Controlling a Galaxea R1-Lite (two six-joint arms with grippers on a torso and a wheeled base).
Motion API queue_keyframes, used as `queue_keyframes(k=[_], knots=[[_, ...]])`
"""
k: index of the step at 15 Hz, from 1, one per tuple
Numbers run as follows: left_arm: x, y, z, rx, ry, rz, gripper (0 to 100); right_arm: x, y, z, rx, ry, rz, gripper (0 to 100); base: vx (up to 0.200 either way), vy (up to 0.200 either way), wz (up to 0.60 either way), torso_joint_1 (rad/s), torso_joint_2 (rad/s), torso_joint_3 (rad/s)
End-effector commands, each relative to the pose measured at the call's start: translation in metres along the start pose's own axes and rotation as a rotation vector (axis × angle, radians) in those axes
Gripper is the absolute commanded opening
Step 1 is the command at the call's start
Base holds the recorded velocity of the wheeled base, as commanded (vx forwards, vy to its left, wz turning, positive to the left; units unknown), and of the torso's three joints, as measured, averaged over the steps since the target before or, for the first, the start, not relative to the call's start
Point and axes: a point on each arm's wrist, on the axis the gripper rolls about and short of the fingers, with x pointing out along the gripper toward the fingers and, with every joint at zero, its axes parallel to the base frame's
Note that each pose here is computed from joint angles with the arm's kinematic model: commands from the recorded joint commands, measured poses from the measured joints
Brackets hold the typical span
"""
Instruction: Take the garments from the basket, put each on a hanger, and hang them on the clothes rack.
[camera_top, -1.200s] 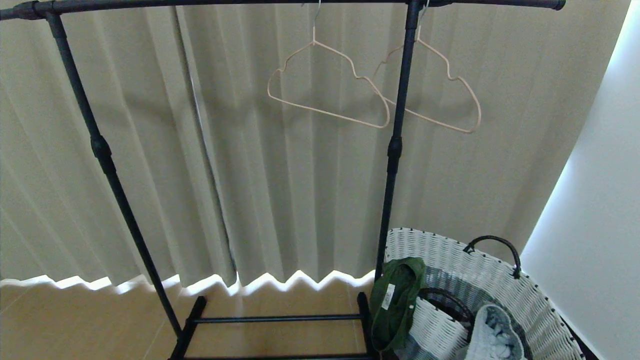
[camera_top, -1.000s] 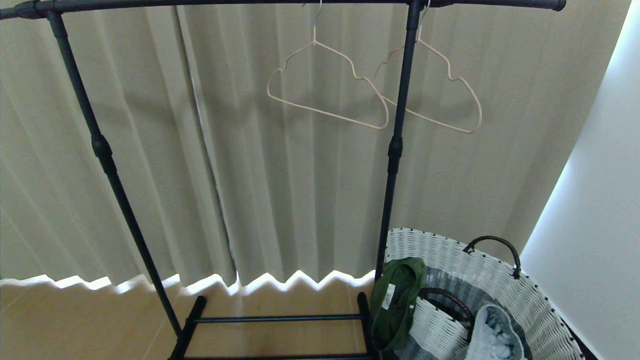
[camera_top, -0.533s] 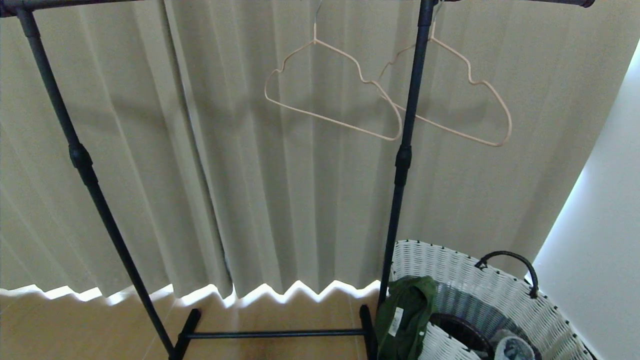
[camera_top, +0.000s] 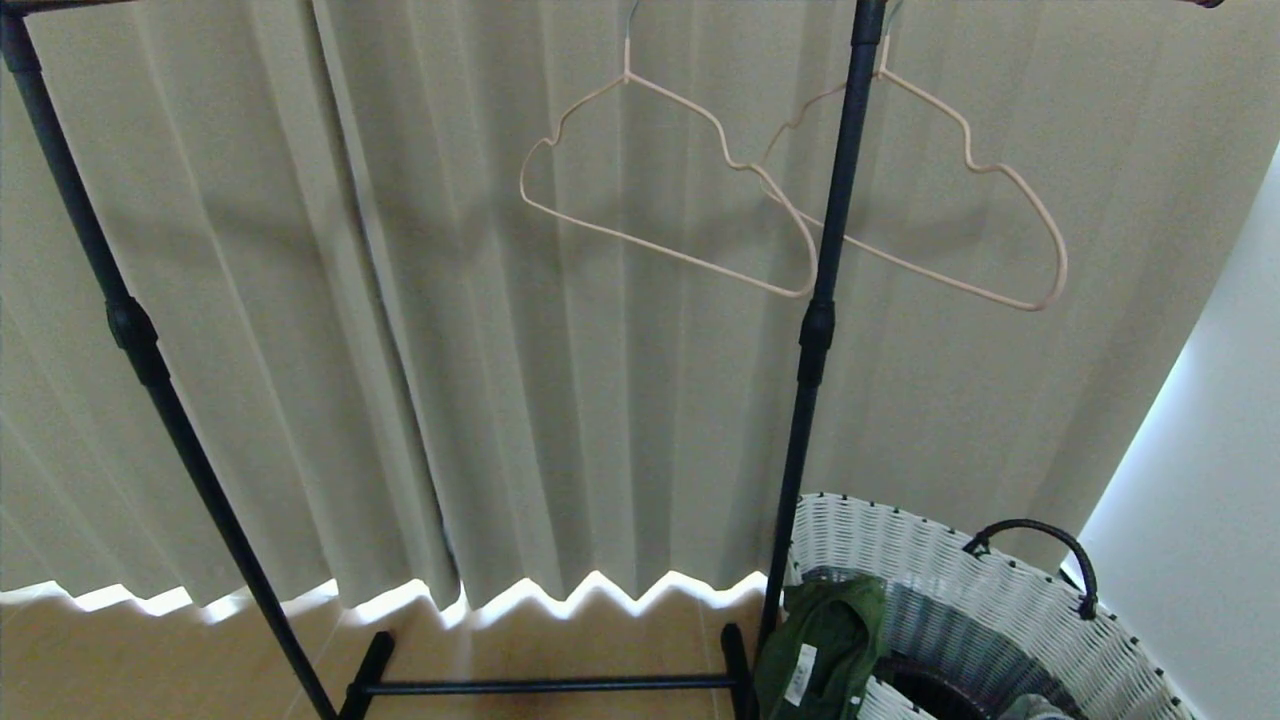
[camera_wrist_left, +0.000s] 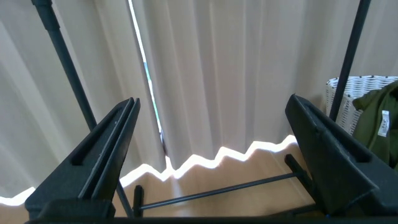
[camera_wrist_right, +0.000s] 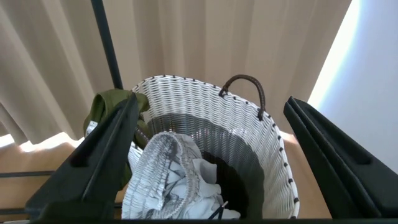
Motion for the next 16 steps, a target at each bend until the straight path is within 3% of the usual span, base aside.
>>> queue_keyframes(k=[1,5,7,8,9,11,13,16], knots=[[0.0,0.0,0.0,-0.001,0.0,0.001,100,0.0,0.0,0.0,-0.001,-0.001,0.0,100,0.0,0.0,0.0,0.0,0.0,0.0],[0.0,0.0,0.0,-0.001,0.0,0.001,100,0.0,0.0,0.0,-0.004,0.001,-0.001,100,0.0,0.0,0.0,0.0,0.0,0.0],[0.0,0.0,0.0,-0.001,-0.001,0.0,100,-0.003,0.0,0.009,-0.084,0.019,0.029,100,0.0,0.0,0.0,0.0,0.0,0.0],[0.0,0.0,0.0,0.0,-0.001,0.0,100,0.003,0.0,0.03,-0.186,0.155,0.081,100,0.0,0.0,0.0,0.0,0.0,0.0],[0.0,0.0,0.0,0.0,-0.001,0.0,100,0.008,0.001,0.036,-0.204,0.239,0.101,100,0.0,0.0,0.0,0.0,0.0,0.0],[0.0,0.0,0.0,0.0,0.0,0.001,100,0.045,0.007,0.048,-0.291,0.55,0.144,100,0.0,0.0,0.0,0.0,0.0,0.0],[0.0,0.0,0.0,-0.001,-0.001,0.0,100,0.079,0.011,0.045,-0.4,0.785,0.152,100,0.0,0.0,0.0,0.0,0.0,0.0],[0.0,0.0,0.0,-0.003,-0.001,0.0,100,0.119,0.014,0.033,-0.576,0.981,0.164,100,0.0,0.0,0.0,0.0,0.0,0.0]])
